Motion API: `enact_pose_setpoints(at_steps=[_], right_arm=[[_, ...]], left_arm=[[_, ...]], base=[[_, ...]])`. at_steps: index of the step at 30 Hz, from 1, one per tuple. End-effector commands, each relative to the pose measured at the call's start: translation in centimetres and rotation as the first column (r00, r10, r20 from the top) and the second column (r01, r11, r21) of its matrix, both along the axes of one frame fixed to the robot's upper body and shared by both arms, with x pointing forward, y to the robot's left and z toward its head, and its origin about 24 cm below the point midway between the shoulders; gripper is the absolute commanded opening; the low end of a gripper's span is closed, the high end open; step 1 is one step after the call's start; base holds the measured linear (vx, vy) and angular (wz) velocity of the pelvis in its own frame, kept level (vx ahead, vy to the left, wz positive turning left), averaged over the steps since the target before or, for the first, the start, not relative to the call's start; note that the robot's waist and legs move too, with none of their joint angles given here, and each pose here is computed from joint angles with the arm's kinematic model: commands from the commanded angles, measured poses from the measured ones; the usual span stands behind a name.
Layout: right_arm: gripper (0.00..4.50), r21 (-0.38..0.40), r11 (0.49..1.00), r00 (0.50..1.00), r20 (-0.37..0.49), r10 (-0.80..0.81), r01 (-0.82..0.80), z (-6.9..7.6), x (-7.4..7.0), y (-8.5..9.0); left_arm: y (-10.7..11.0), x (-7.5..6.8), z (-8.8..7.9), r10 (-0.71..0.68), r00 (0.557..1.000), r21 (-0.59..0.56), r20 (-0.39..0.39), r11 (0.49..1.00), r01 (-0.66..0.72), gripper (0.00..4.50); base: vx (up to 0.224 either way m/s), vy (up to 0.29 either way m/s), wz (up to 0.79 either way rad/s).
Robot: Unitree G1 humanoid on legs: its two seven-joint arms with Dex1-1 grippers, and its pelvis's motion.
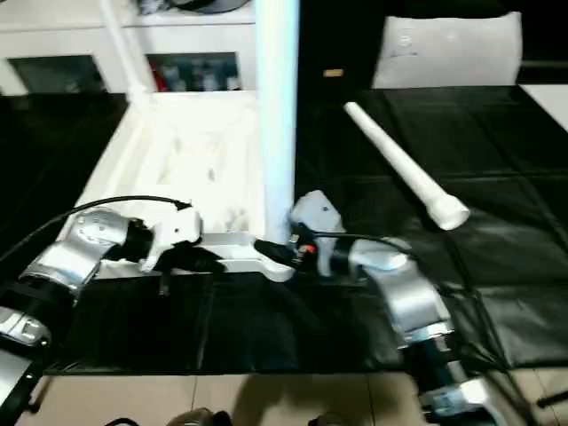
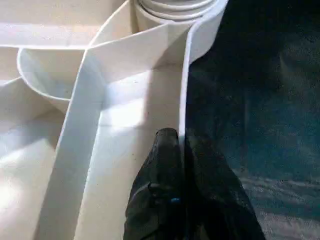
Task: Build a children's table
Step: Rotate leg to tighten
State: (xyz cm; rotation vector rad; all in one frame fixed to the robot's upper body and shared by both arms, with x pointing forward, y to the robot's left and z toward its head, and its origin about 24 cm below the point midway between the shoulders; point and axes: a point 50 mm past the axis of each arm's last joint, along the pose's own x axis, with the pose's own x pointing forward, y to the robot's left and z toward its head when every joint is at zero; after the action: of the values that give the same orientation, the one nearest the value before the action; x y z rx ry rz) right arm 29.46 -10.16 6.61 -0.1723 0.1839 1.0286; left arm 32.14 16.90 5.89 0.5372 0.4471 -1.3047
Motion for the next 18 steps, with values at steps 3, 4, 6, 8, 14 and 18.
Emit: enact_pose_setpoints(at_steps=[3, 4, 6, 8, 14, 18], right_arm=[[1.95, -0.101, 0.994, 0.984, -0.171, -0.044, 0.027, -4.4, -1.3, 0.6], [1.95, -0.097, 0.993, 0.983, -0.164, -0.08, 0.065, -4.3, -0.9, 0.6], [1.95, -0.088, 0.981, 0.972, -0.147, -0.184, 0.172, -4.0, 0.3, 0.8], [1.95, -0.075, 0.977, 0.966, -0.154, -0.209, 0.2, -3.9, 0.7, 1.0], [1.95, -0.058, 0.964, 0.949, -0.17, -0.266, 0.26, -3.9, 1.5, 1.5], [1.95, -0.037, 0.97, 0.949, -0.199, -0.243, 0.24, -4.0, 1.3, 2.4]], left_arm=[[0.8, 0.3, 1.4, 0.194, 0.977, -0.071, 0.085, 0.979, -0.189, 0.0], [0.7, -0.5, 1.2, 0.226, 0.972, -0.085, 0.068, 0.972, -0.221, 0.0], [-1.9, -4.3, 0.5, 0.289, 0.957, -0.15, -0.005, 0.946, -0.286, 0.0], [-3.7, -5.7, 0.2, 0.284, 0.958, -0.173, -0.033, 0.943, -0.285, 0.0], [-8.3, -7.6, 0.2, 0.274, 0.96, -0.217, -0.061, 0.935, -0.28, 0.0], [-8.7, -6.5, 0.3, 0.337, 0.942, -0.166, 0.001, 0.929, -0.332, 0.0]], base=[[0.0, 0.0, 0.0], [0.0, 0.0, 0.0], [0.006, 0.011, -0.11], [0.032, 0.019, -0.21], [0.009, -0.004, 0.01], [0.0, 0.0, 0.0]])
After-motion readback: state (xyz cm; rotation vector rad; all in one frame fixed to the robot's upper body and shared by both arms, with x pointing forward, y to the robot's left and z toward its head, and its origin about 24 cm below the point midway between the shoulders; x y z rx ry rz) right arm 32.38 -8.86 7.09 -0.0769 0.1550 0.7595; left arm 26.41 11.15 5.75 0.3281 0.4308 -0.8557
